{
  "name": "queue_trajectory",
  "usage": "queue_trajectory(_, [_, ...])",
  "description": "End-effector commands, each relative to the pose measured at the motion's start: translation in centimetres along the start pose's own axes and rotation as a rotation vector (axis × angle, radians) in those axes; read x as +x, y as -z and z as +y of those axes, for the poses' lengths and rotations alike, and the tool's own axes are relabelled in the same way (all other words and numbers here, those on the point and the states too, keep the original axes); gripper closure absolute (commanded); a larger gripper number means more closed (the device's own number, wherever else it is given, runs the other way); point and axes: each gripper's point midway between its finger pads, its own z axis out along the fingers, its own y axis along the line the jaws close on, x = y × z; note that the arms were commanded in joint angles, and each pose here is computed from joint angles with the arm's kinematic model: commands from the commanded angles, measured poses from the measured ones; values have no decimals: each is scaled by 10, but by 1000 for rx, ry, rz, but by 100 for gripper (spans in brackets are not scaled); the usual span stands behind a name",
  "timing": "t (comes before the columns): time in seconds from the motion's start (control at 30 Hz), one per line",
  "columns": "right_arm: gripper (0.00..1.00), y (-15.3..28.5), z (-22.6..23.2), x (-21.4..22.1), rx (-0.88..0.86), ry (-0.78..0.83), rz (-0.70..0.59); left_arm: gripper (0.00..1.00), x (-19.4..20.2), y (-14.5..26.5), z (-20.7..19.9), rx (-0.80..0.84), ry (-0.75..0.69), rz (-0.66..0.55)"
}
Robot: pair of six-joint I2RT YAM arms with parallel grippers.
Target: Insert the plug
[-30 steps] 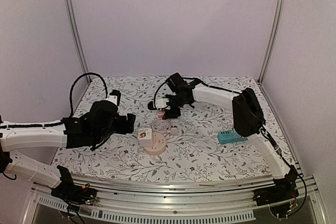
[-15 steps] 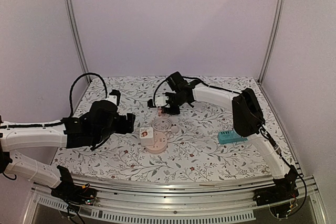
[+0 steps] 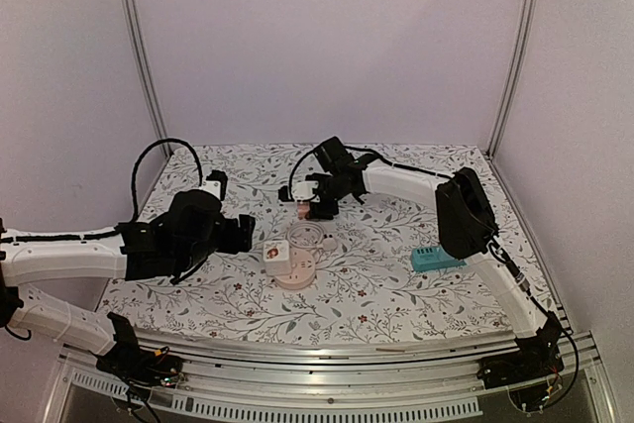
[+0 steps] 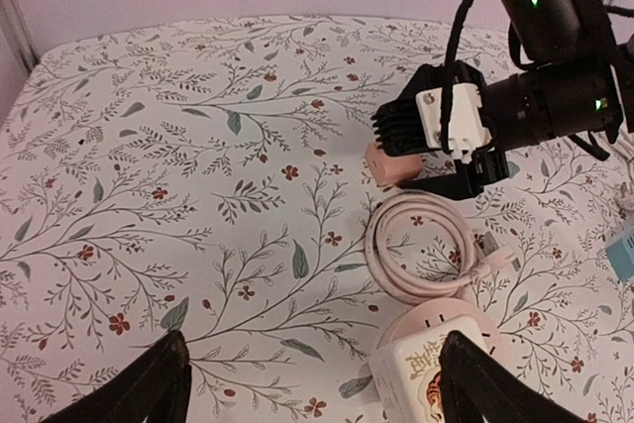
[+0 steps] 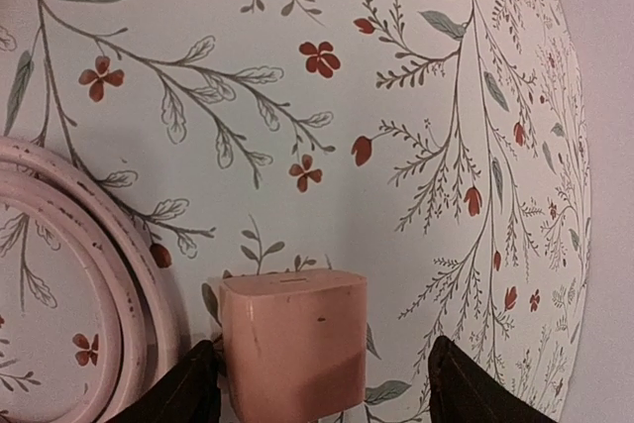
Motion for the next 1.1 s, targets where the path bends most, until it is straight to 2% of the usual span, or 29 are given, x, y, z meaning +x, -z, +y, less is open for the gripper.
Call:
queue_trajectory(0.0, [23, -23, 7, 16, -11, -27, 2, 14, 1, -2, 1, 10, 14, 3])
queue_trajectory(0.23, [2, -17, -2, 18, -26, -102, 12, 14, 1, -1, -2, 29, 23, 7])
queue_trajectory(0.37, [1, -8, 0, 18, -95, -197, -8, 15, 0, 1, -4, 48, 33, 10])
queue_trajectory(0.6, [1, 3, -5, 9, -104, -186, -27, 15, -2, 5, -5, 69, 48, 3])
queue_trajectory(0.7, [5, 4, -18, 2, -53, -200, -65, 15, -1, 3, -3, 53, 45, 2])
queue_trajectory(0.8, [8, 14, -48, -17, 70, -247, -173, 16, 1, 0, -6, 54, 41, 11])
queue_trajectory(0.9, [18, 30, -81, -36, 179, -265, -257, 17, 1, -1, -7, 59, 42, 17])
queue_trajectory(1.07, [27, 21, -101, -29, 257, -306, -294, 18, -1, 3, -5, 59, 48, 6])
